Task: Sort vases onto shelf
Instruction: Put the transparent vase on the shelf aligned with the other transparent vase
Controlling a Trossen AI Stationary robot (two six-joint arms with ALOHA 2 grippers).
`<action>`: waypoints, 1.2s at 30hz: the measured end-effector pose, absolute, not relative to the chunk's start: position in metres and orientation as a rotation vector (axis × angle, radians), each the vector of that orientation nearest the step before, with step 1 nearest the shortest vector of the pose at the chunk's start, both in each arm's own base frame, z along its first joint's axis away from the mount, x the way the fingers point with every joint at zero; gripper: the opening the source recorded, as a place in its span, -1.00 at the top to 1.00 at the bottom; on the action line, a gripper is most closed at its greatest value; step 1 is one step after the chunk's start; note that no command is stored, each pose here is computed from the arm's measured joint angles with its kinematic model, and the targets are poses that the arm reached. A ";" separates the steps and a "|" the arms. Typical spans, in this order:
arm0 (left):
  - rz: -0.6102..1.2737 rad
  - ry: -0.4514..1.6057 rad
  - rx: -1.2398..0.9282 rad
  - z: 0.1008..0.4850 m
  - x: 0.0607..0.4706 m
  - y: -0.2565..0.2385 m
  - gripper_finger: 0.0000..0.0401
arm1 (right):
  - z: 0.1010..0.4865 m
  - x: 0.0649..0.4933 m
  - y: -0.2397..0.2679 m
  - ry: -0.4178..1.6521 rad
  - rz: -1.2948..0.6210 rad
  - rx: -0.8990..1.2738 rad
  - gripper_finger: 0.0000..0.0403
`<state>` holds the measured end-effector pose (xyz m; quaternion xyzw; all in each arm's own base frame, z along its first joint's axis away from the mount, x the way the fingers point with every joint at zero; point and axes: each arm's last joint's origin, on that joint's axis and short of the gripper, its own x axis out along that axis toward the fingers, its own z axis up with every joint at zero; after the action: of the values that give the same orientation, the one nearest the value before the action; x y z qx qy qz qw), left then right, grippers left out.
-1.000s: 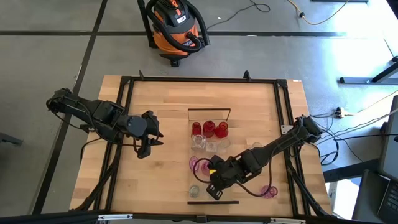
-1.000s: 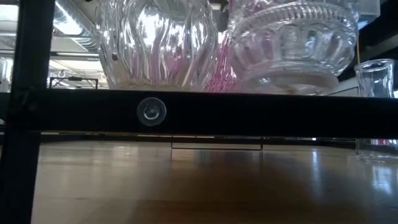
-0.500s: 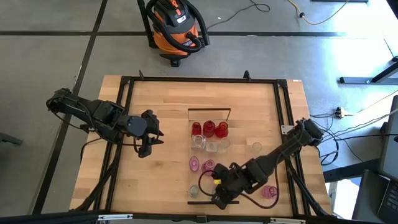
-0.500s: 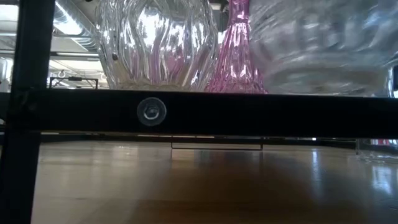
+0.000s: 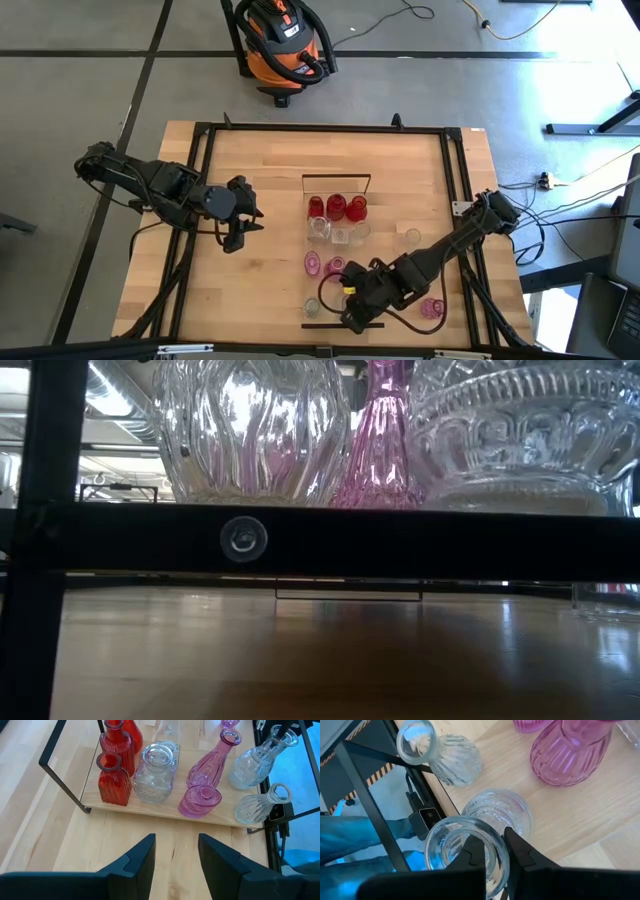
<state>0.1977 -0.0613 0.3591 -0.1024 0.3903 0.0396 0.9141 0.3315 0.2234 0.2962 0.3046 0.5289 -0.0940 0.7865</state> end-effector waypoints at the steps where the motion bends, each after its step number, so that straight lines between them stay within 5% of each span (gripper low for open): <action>1: 0.082 0.804 -0.211 0.359 0.198 -0.061 0.29 | 0.296 0.332 0.223 1.140 -0.200 0.653 0.94; 36: 0.088 0.802 -0.215 0.359 0.198 -0.061 0.29 | 0.300 0.339 0.222 1.076 -0.147 0.633 0.39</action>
<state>0.1978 -0.0611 0.3592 -0.1044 0.3893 0.0426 0.9142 0.3388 0.2221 0.2998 0.2962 0.5031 -0.0686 0.8090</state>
